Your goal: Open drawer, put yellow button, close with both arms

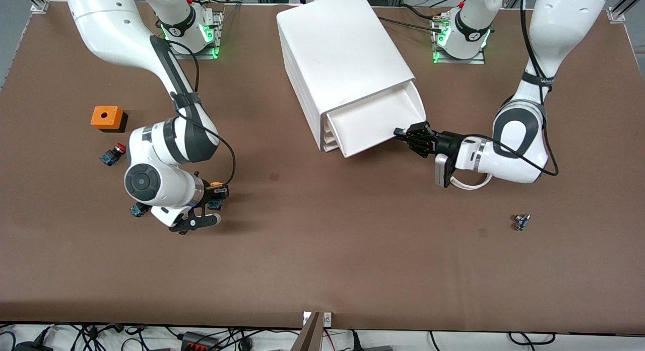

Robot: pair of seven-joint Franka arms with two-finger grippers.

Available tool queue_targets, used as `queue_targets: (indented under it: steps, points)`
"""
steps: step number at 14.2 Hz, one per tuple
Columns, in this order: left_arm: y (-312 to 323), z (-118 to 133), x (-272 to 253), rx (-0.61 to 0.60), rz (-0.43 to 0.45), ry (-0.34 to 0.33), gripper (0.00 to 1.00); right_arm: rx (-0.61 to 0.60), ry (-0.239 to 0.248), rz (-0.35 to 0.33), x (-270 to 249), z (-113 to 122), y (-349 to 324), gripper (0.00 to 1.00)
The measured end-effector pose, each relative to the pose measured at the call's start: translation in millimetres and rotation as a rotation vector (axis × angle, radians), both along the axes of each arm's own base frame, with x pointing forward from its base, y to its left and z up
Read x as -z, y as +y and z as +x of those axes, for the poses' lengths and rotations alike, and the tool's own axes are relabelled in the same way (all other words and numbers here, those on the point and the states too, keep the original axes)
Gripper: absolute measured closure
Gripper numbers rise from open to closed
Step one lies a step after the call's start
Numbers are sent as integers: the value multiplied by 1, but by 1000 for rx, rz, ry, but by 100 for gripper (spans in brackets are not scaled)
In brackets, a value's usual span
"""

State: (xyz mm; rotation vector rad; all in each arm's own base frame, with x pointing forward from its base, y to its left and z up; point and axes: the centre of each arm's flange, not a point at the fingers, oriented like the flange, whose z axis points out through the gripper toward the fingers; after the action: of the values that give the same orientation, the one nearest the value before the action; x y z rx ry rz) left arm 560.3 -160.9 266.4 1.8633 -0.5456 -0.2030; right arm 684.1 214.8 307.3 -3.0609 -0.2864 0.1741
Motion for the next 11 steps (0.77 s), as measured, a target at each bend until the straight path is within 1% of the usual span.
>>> queue_targets:
  steps: [2,3,4,6,7,8,9,10,11]
  points:
    - [3,2,3,-2,14,6,72,-23,-50,19,-52,7,16,60]
    - [5,2,3,-7,18,9,61,-39,-80,31,-80,8,27,60]
    - [8,4,2,-19,26,25,52,-59,-105,41,-105,6,40,60]
    - [12,9,-7,-52,64,88,30,-120,-151,63,-147,-8,81,60]
    - [13,10,-17,-58,100,113,21,-153,-176,76,-164,-18,104,60]
    - [15,11,-31,-62,151,137,10,-184,-194,88,-177,-29,126,60]
    - [17,11,-48,-66,216,156,0,-218,-208,98,-185,-40,148,60]
    - [21,10,-66,-66,292,162,0,-252,-217,106,-191,-53,171,60]
    - [25,10,-85,-60,375,152,0,-285,-221,112,-194,-68,195,60]
